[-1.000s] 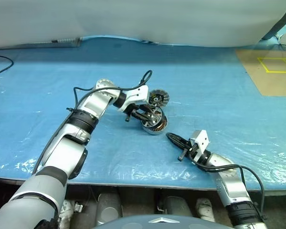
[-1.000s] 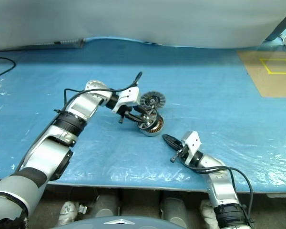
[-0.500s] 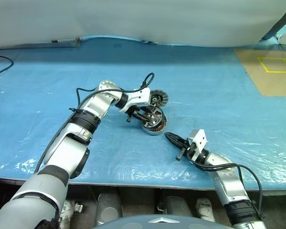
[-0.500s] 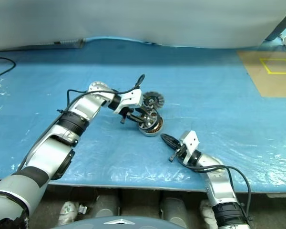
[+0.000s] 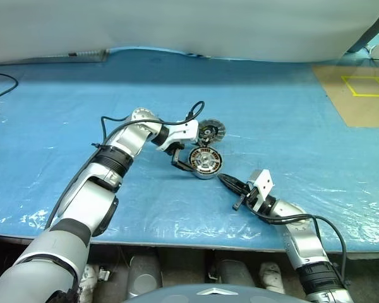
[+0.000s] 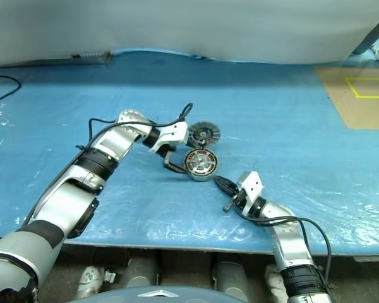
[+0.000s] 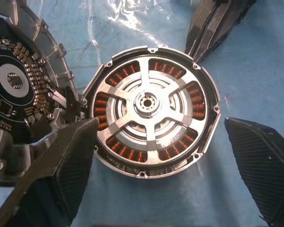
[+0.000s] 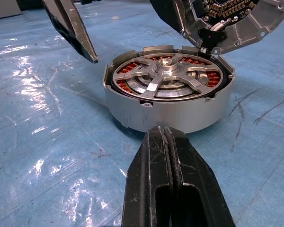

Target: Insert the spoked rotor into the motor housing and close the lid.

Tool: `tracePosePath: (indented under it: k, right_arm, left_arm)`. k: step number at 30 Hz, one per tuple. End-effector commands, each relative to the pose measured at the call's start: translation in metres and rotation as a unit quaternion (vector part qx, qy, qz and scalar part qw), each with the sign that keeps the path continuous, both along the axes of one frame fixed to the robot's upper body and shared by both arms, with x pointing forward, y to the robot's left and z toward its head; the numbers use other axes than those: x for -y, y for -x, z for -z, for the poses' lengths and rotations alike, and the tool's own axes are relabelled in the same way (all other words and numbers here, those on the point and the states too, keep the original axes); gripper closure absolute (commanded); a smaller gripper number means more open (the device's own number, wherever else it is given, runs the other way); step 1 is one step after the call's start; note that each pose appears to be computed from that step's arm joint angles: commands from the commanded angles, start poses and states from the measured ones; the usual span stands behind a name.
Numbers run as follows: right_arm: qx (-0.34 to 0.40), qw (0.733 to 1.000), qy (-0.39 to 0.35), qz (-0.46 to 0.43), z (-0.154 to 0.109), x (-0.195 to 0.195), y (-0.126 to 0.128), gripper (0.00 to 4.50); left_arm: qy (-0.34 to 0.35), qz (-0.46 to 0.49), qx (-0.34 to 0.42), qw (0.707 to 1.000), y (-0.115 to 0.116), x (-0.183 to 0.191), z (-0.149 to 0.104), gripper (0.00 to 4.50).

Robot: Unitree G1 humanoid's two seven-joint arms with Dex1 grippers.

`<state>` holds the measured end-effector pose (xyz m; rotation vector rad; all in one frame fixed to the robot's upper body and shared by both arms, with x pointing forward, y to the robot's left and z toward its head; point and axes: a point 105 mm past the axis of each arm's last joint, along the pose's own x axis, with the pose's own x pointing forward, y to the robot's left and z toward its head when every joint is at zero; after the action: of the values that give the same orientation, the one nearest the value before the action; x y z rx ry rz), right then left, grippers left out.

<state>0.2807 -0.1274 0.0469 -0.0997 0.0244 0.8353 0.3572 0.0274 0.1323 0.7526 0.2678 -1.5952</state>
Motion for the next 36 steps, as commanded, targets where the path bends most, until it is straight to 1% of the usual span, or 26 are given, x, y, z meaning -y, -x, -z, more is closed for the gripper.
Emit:
tracePosePath:
  k: [1, 2, 3, 6, 9, 10, 12, 13, 16, 19, 22, 27, 31, 34, 36]
  right_arm:
    - [0.014, 1.000, -0.005, 0.013, -0.007, 0.006, 0.001, 4.50]
    - [0.016, 1.000, -0.004, 0.025, -0.008, 0.011, -0.002, 4.50]
    - [0.017, 0.999, -0.005, 0.037, -0.010, 0.015, -0.005, 4.50]
    - [0.025, 0.997, -0.004, 0.076, -0.019, 0.028, -0.020, 4.50]
    - [0.034, 0.993, 0.006, 0.115, -0.026, 0.036, -0.037, 4.50]
    - [0.036, 0.990, 0.008, 0.134, -0.030, 0.039, -0.045, 4.50]
    - [0.033, 0.983, 0.035, 0.177, -0.035, 0.044, -0.066, 4.50]
    - [0.032, 0.980, 0.047, 0.193, -0.038, 0.046, -0.074, 4.50]
    - [0.040, 0.973, 0.062, 0.219, -0.054, 0.046, -0.099, 4.50]
    - [0.046, 0.971, 0.069, 0.225, -0.071, 0.039, -0.120, 4.50]
    - [0.046, 0.978, 0.070, 0.192, -0.091, 0.022, -0.139, 4.50]
    - [0.054, 0.984, 0.103, 0.134, -0.106, 0.001, -0.160, 4.50]
    - [0.042, 0.992, 0.105, 0.056, -0.111, -0.019, -0.163, 4.50]
    - [0.035, 0.994, 0.098, -0.021, -0.116, -0.035, -0.155, 4.50]
    - [0.028, 0.992, 0.088, -0.089, -0.121, -0.047, -0.145, 4.50]
  left_arm:
    - [0.054, 0.008, -0.003, 0.998, 0.006, 0.001, -0.023, 0.43]
    - [0.070, 0.005, -0.018, 0.997, 0.010, -0.005, -0.024, 0.64]
    - [0.086, 0.000, -0.031, 0.996, 0.013, -0.009, -0.026, 0.95]
    - [0.146, -0.023, -0.059, 0.987, 0.026, -0.021, -0.028, 2.00]
    - [0.190, -0.043, -0.067, 0.979, 0.038, -0.030, -0.026, 3.11]
    - [0.212, -0.058, -0.069, 0.973, 0.041, -0.033, -0.024, 3.42]
    - [0.256, -0.085, -0.063, 0.961, 0.052, -0.042, -0.016, 4.21]
    - [0.271, -0.101, -0.064, 0.955, 0.056, -0.045, -0.013, 4.48]
    - [0.311, -0.163, -0.068, 0.934, 0.067, -0.053, -0.001, 4.48]
    - [0.333, -0.220, -0.054, 0.915, 0.071, -0.058, 0.011, 4.48]
    - [0.372, -0.270, -0.048, 0.887, 0.077, -0.062, 0.018, 4.48]
    - [0.370, -0.322, -0.020, 0.871, 0.081, -0.069, 0.040, 4.48]
    - [0.375, -0.361, 0.012, 0.854, 0.078, -0.081, 0.055, 4.48]
    - [0.386, -0.377, 0.018, 0.841, 0.078, -0.085, 0.059, 4.48]
    - [0.377, -0.377, 0.021, 0.846, 0.080, -0.086, 0.065, 4.48]
